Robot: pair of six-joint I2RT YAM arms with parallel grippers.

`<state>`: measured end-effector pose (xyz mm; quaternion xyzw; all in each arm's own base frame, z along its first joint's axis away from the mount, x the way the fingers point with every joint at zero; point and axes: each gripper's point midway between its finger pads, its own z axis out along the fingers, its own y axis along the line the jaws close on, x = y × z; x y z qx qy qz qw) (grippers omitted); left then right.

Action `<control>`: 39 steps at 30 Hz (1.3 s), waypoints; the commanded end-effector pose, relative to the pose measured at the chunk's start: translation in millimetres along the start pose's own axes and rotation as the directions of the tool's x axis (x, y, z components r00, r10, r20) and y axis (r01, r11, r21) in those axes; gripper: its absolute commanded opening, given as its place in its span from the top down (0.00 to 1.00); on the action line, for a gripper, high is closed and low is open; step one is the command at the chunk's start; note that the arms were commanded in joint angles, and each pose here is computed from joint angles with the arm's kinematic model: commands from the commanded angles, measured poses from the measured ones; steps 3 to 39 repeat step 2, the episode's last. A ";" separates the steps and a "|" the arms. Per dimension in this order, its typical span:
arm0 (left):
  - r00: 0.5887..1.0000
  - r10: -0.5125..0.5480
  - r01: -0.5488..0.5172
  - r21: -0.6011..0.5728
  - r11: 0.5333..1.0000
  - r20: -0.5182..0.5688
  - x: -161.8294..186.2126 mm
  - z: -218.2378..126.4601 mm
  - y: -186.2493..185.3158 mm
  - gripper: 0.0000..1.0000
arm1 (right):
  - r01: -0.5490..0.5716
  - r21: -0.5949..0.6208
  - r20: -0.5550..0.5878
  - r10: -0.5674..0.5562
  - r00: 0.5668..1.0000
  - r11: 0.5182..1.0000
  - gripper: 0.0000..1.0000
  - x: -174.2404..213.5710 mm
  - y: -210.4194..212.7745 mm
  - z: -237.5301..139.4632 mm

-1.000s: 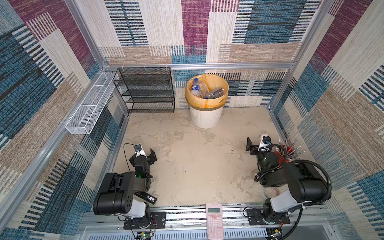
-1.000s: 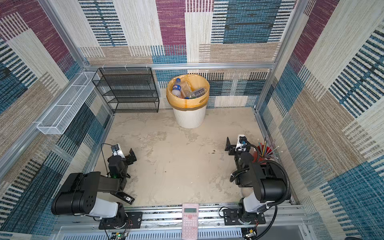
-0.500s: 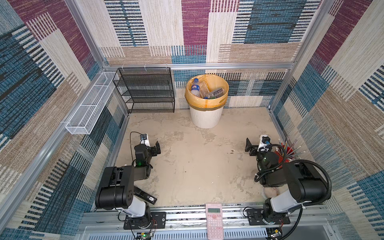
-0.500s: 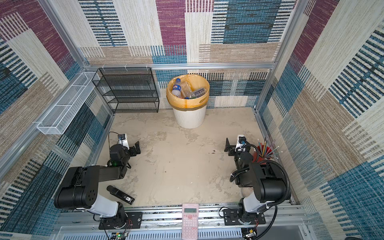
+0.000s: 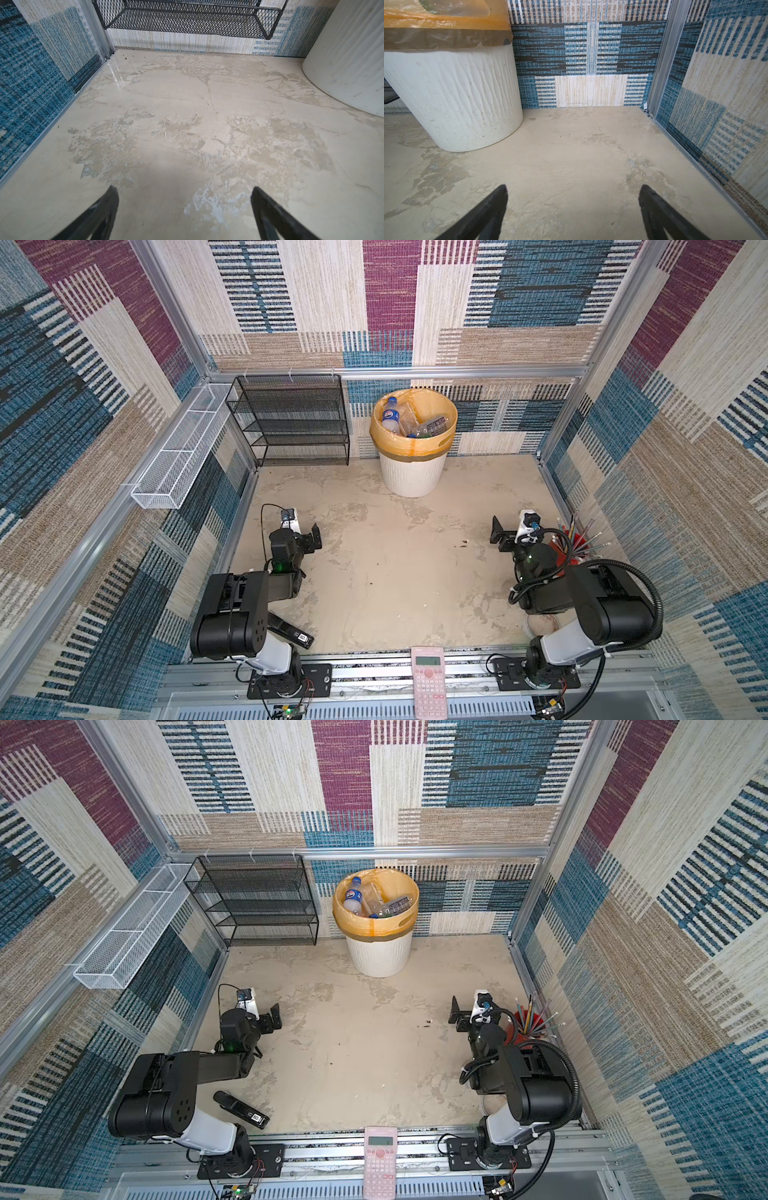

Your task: Throw the plastic bottles in the bin

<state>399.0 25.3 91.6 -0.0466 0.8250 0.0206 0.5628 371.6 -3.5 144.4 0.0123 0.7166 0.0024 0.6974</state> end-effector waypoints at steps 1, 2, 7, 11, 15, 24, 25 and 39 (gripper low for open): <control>1.000 0.008 -0.008 0.012 1.000 0.012 -4.2 0.2 -2.0 0.00 | 0.001 -0.009 0.021 -0.001 1.000 1.000 0.01 -5.1 1.8 0.7; 1.000 0.008 -0.008 0.012 1.000 0.013 -4.4 0.2 -2.0 0.00 | 0.001 -0.008 0.022 -0.001 1.000 1.000 0.01 -5.5 1.4 0.7; 1.000 0.008 -0.008 0.012 1.000 0.013 -4.4 0.2 -2.0 0.00 | 0.001 -0.008 0.022 -0.001 1.000 1.000 0.01 -5.5 1.4 0.7; 1.000 0.008 -0.008 0.012 1.000 0.013 -4.4 0.2 -2.0 0.00 | 0.001 -0.008 0.022 -0.001 1.000 1.000 0.01 -5.5 1.4 0.7; 1.000 0.008 -0.008 0.012 1.000 0.013 -4.4 0.2 -2.0 0.00 | 0.001 -0.008 0.022 -0.001 1.000 1.000 0.01 -5.5 1.4 0.7; 1.000 0.008 -0.008 0.012 1.000 0.013 -4.4 0.2 -2.0 0.00 | 0.001 -0.008 0.022 -0.001 1.000 1.000 0.01 -5.5 1.4 0.7; 1.000 0.008 -0.008 0.012 1.000 0.013 -4.4 0.2 -2.0 0.00 | 0.001 -0.008 0.022 -0.001 1.000 1.000 0.01 -5.5 1.4 0.7; 1.000 0.008 -0.008 0.012 1.000 0.013 -4.4 0.2 -2.0 0.00 | 0.001 -0.008 0.022 -0.001 1.000 1.000 0.01 -5.5 1.4 0.7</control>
